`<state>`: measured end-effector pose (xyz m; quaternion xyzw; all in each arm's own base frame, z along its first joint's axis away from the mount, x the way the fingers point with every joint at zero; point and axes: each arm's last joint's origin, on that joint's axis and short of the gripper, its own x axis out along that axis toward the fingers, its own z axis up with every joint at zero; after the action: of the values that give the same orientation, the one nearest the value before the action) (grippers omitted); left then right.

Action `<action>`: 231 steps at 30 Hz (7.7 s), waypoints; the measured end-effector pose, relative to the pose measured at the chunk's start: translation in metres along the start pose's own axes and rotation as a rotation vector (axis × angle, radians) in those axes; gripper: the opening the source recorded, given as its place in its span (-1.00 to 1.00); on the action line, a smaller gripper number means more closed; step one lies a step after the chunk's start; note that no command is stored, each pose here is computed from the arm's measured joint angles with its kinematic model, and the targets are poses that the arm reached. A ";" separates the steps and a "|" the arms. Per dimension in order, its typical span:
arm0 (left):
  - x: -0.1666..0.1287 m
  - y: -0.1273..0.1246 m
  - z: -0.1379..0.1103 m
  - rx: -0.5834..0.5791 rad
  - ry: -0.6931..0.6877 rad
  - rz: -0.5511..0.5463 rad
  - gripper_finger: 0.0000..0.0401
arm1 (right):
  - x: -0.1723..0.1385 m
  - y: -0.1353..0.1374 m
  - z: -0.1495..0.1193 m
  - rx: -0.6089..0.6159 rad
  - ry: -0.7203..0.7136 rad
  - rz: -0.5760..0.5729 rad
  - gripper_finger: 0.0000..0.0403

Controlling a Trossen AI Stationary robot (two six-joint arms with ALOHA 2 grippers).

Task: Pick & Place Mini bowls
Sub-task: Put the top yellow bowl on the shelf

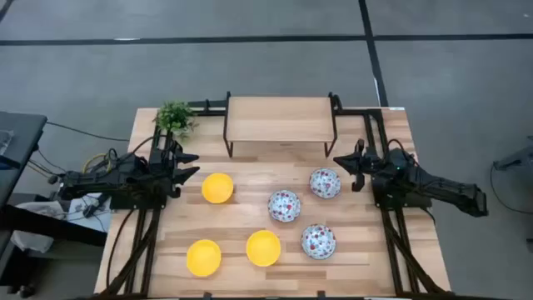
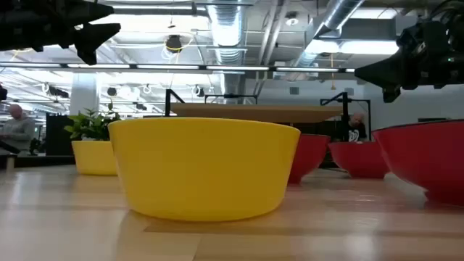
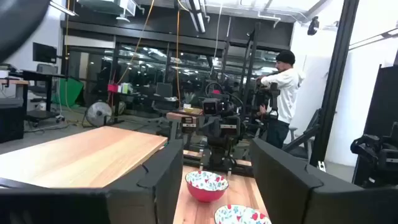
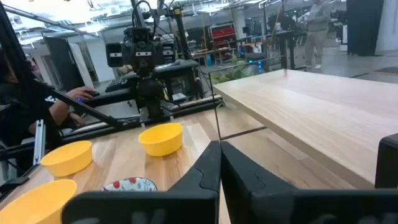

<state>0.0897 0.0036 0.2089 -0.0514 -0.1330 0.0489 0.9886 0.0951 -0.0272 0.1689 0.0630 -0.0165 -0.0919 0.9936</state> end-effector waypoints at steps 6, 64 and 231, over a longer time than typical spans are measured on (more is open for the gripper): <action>0.000 0.000 0.001 -0.037 -0.006 -0.001 -0.07 | 0.000 0.000 0.000 0.000 -0.001 0.000 -1.00; 0.057 0.000 0.014 -0.307 1.144 0.324 -0.07 | 0.000 0.000 0.000 -0.008 0.004 -0.001 -1.00; 0.134 -0.025 0.039 -0.324 0.602 0.488 -0.99 | -0.014 0.020 0.083 0.277 -0.482 0.189 -1.00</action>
<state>0.2100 -0.0029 0.2835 -0.2482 0.1720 0.2427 0.9219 0.0808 -0.0150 0.2536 0.1728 -0.2703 -0.0083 0.9471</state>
